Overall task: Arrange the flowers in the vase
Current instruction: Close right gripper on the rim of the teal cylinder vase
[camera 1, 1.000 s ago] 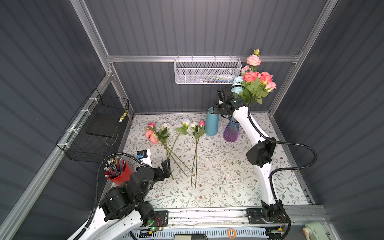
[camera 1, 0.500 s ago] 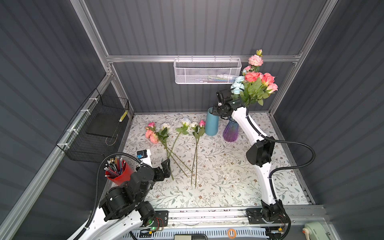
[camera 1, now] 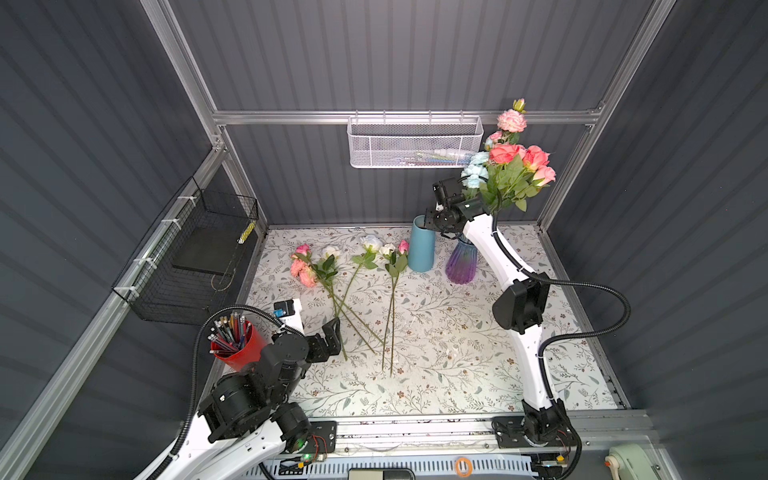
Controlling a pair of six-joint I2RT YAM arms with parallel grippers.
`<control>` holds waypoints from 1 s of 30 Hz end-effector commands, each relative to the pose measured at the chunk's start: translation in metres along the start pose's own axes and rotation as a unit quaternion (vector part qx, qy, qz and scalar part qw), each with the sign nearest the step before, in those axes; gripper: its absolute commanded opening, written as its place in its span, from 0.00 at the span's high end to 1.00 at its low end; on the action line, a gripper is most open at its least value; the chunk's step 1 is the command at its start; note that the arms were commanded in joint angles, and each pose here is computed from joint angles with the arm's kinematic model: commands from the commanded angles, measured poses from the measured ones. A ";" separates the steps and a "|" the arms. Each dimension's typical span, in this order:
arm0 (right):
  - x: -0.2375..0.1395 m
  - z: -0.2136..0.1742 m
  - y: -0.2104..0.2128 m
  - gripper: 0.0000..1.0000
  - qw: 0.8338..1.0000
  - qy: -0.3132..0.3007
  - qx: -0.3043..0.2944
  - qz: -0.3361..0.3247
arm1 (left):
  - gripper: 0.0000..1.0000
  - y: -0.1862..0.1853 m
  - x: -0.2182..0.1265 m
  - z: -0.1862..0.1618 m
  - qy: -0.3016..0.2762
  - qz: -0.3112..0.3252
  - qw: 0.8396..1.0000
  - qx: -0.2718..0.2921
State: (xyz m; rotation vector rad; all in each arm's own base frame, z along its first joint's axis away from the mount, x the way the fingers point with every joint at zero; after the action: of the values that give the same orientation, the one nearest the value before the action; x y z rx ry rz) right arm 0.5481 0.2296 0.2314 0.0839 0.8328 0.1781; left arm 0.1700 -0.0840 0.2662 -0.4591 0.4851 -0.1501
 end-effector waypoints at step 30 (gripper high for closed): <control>-0.013 -0.016 0.010 0.93 0.999 0.034 -0.028 0.019 | 0.01 0.000 -0.002 0.002 -0.007 -0.006 1.000 0.005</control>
State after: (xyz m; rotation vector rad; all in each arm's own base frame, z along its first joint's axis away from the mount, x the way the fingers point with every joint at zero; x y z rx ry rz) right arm 0.5369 0.2204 0.2343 0.0129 0.8599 0.1792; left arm 0.1691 -0.0829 0.2674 -0.4643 0.4796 -0.1531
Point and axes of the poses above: each gripper's point midway between its finger pads, its own x axis out along the fingers, its own y axis along the line the jaws close on, z = x × y, the point moved 2 cm from there along -x, back along the fingers, and after that the axes turned 9 degrees about -x, right-handed, at the moved point
